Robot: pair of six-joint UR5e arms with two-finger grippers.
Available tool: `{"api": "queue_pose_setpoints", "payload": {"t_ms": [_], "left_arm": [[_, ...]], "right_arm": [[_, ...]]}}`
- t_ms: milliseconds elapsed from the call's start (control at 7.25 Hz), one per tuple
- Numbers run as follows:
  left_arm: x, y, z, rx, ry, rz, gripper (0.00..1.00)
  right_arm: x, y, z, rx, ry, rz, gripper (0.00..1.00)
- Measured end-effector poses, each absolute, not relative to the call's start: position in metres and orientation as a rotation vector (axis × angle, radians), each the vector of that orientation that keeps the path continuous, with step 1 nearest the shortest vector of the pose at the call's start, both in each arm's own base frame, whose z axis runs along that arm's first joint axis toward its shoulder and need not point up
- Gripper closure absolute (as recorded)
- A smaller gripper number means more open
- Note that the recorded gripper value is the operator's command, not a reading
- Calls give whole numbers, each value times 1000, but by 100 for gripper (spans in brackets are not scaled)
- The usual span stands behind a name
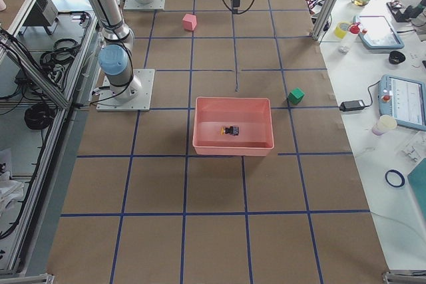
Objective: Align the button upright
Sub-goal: 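Move the right gripper over the pink bin above the black button switch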
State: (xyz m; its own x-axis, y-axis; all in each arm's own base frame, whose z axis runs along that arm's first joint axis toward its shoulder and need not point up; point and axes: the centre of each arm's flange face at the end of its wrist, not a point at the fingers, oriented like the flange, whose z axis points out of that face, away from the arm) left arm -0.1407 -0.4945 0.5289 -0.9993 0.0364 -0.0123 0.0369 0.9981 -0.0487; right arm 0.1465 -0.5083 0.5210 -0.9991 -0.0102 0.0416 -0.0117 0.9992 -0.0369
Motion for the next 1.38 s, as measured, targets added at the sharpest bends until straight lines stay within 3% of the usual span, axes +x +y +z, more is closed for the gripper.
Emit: {"api": "queue_pose_setpoints", "payload": {"t_ms": [690, 966, 1379], "left_arm": [[-140, -495, 529, 54, 3129, -75, 0], [-140, -495, 529, 56, 3129, -75, 0], [-140, -495, 529, 49, 3129, -75, 0]], "right_arm": [[-31, -548, 490, -141, -3152, -3, 0], [-130, -561, 441, -131, -3140, 7, 0], [-220, -537, 334, -149, -3099, 119, 0]]}}
